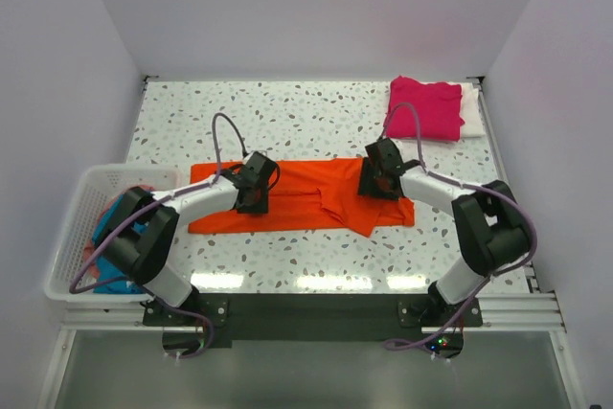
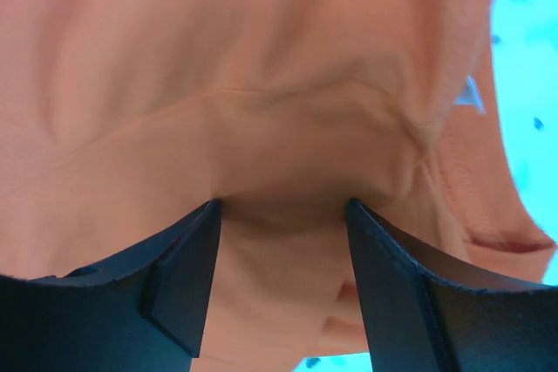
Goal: Fold and stack the t-shirts
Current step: Fold the tshirt
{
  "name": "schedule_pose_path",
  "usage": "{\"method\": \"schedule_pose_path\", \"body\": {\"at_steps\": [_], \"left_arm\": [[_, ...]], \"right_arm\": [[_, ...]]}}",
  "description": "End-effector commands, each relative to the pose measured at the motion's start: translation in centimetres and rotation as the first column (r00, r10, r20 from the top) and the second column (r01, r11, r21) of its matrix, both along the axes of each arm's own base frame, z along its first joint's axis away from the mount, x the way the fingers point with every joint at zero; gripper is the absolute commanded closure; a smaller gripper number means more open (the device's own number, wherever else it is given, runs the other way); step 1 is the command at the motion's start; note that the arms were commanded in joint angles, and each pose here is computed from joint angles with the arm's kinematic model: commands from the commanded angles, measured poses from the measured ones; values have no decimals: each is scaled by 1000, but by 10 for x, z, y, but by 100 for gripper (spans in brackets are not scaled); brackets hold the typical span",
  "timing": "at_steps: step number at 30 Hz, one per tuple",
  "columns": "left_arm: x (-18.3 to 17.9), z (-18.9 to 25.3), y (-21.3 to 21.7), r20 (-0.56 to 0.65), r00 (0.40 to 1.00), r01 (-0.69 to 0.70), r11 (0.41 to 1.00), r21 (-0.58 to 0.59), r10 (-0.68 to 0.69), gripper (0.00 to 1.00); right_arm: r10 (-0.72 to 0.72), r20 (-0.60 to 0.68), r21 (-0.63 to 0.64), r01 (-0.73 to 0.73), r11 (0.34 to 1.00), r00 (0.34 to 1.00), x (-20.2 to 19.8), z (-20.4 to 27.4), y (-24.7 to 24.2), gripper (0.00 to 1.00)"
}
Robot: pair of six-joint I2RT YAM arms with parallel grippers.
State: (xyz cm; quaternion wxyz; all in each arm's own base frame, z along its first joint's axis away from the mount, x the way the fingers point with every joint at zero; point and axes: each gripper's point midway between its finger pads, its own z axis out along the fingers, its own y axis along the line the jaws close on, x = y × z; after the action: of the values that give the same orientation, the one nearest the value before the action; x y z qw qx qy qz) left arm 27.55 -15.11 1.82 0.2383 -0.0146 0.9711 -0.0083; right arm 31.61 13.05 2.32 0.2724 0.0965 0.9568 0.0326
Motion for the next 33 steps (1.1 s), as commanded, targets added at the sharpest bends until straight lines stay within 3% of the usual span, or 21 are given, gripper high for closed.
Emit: {"method": "schedule_pose_path", "body": {"at_steps": [1,6,10,11,13,14,16,17,18,19,20,22,25,29,33], "left_arm": [[-1,-2,9,22,999,-28,997,77,27,60],[-21,-17,2,-21,1000,19,994,111,-17,62],[-36,-20,-12,-50,998,52,996,73,-48,62],[-43,-20,-22,-62,996,65,997,46,-62,62],[-47,-18,-37,-66,995,73,997,4,-73,62],[-54,-19,-51,-79,993,83,996,-32,-86,62],[-52,-15,-76,-69,993,90,991,-102,-98,62],[-58,-19,-92,-97,989,94,985,-144,-109,62],[-48,-9,-114,-66,991,102,974,-204,-117,62],[-45,-6,-127,-63,990,107,966,-237,-125,61],[-46,-9,-141,-85,987,106,957,-270,-133,59],[-28,12,-173,-28,988,133,923,-360,-153,53],[-3,44,-196,52,982,185,905,-384,-179,43],[23,78,-177,159,970,226,920,-321,-183,36],[28,80,-122,180,973,176,970,-167,-145,36]], "right_arm": [[49,30,35,-50,998,998,26,8,20,37],[121,12,20,-121,992,993,60,4,40,38],[178,-15,-27,-178,984,984,96,-4,53,38],[195,10,-51,-194,980,981,117,11,58,38],[231,-57,-107,-236,966,971,130,-11,58,38],[246,17,-109,-243,964,969,161,15,71,37],[276,-54,-179,-281,943,960,178,-12,69,37],[289,40,-181,-278,944,956,214,18,83,36],[296,50,-202,-281,938,954,227,22,86,34],[321,-16,-230,-316,920,947,230,-10,84,32],[331,103,-221,-303,927,938,260,26,97,31],[350,159,-213,-314,925,923,276,35,105,22],[337,250,-207,-290,934,908,282,70,106,1],[301,373,-193,-244,950,877,271,142,95,1],[265,340,-133,-233,963,902,240,156,89,1]]}}
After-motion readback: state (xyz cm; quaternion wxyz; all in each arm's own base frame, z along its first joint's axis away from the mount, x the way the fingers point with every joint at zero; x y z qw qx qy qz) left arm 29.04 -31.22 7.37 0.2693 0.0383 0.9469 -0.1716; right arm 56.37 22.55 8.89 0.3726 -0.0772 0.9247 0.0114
